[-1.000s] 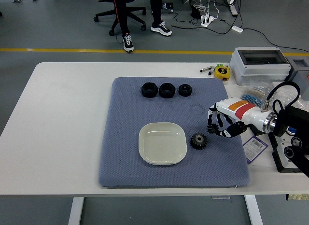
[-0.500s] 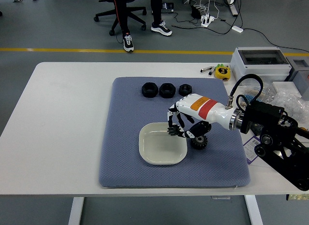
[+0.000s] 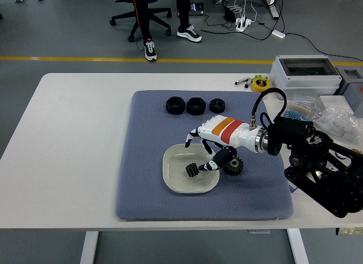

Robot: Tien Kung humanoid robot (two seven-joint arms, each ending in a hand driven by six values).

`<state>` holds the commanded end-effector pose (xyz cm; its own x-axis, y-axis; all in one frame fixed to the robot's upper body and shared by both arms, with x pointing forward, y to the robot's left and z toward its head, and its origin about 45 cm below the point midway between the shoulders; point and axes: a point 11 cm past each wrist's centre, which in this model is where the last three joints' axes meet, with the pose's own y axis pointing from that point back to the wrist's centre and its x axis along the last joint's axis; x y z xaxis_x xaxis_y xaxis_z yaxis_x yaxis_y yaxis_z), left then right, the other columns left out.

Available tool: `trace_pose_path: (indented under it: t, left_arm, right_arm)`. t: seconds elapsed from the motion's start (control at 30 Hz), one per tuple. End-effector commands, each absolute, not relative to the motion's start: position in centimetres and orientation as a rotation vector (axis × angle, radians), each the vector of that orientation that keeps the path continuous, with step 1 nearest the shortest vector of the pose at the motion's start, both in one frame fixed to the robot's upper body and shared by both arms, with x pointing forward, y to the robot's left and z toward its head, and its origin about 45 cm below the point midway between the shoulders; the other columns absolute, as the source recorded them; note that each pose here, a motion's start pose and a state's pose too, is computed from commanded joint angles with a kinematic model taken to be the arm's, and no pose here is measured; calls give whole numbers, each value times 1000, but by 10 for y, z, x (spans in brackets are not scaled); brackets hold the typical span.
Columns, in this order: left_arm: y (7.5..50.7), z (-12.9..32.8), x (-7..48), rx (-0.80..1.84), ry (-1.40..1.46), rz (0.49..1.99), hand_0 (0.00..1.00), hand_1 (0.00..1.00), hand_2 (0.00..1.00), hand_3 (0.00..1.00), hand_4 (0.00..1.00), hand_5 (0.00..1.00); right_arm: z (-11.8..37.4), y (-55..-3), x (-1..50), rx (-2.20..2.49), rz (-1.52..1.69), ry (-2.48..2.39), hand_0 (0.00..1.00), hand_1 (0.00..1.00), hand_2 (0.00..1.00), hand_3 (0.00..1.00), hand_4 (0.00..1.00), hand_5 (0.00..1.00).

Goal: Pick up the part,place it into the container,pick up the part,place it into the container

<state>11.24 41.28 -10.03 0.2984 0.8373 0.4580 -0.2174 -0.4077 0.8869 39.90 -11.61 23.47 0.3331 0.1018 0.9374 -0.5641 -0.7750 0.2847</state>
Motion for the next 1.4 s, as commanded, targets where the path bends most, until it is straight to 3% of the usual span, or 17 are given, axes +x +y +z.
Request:
trace_pose_path:
  t: [0.47,0.53,0.87,0.9,1.07,1.1,1.4]
  left_arm:
    - [414,-100,113,1562,586,1315,721,677,633,560,635,576]
    - [414,-100,113,1561,587,1317,721,677,633,560,635,575]
    - [413,-100,112,1560,588,1316,721,678,632,560,635,576]
    - [413,-100,113,1560,588,1316,721,678,632,560,634,576]
    - [412,-100,113,1555,589,1316,721,678,632,560,634,576]
    - [412,-101,113,1554,589,1317,722,681,630,559,634,577]
    - [411,-101,112,1555,592,1316,722,680,631,560,634,577]
  right_arm:
    - [243,-144,409,1969,1468,-462,113,150,316,855,933,377]
    - [242,-154,411,1941,1462,-464,122,150,316,821,933,377]
    - [213,-196,410,1809,1371,-371,149,179,335,827,950,377]
    - [211,-197,410,1803,1369,-368,327,355,524,827,998,386]
    - [207,-200,410,1791,1373,-380,327,355,524,827,998,386]
    - [207,-200,410,1789,1375,-382,432,446,630,817,998,408]
    - [210,-198,412,1780,1395,-397,439,453,635,805,998,405]
